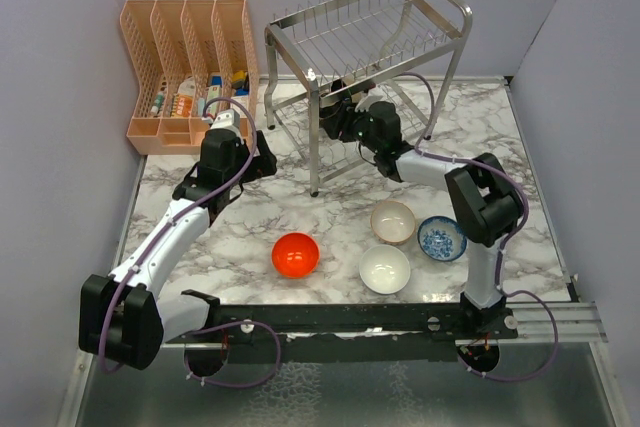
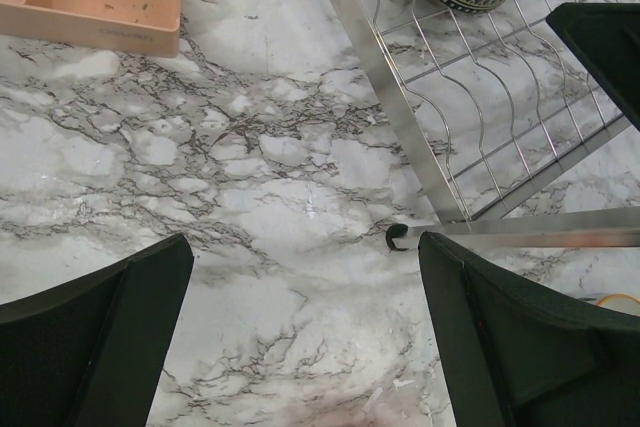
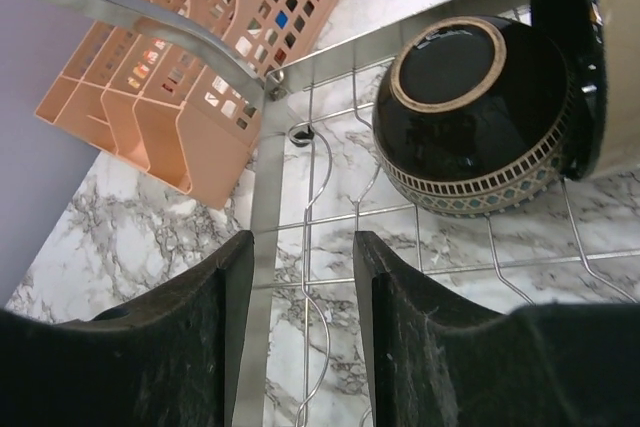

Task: Load the bowls into the dish rack
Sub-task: Adjust the bowl in the dish rack.

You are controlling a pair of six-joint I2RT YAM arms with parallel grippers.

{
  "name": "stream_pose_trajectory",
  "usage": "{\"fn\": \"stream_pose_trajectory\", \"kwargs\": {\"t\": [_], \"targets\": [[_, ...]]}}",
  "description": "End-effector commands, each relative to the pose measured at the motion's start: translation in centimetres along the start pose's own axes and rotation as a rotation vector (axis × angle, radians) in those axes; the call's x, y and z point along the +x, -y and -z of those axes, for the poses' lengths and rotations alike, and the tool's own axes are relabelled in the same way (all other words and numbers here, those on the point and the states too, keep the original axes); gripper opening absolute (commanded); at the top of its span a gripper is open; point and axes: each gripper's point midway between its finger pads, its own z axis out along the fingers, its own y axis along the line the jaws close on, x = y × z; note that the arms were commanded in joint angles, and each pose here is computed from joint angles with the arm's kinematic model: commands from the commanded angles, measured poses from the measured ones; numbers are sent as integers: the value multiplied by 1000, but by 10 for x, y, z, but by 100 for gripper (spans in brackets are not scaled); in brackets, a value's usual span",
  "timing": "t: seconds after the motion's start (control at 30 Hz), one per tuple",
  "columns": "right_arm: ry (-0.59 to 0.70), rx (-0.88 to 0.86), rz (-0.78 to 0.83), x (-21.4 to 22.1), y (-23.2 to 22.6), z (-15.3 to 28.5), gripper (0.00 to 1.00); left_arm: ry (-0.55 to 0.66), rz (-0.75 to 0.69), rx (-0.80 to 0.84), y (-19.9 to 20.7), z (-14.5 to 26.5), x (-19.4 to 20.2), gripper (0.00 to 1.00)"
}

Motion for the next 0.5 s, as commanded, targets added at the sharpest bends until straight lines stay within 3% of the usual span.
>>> {"fn": "stream_pose_trajectory", "kwargs": {"t": [0.0, 0.47], "targets": [[115, -142, 111, -25, -29, -14, 45, 44, 7, 0, -1, 4, -8, 99], [80, -137, 185, -18, -18, -62, 47, 51, 10, 4, -2, 7, -8, 99]]}}
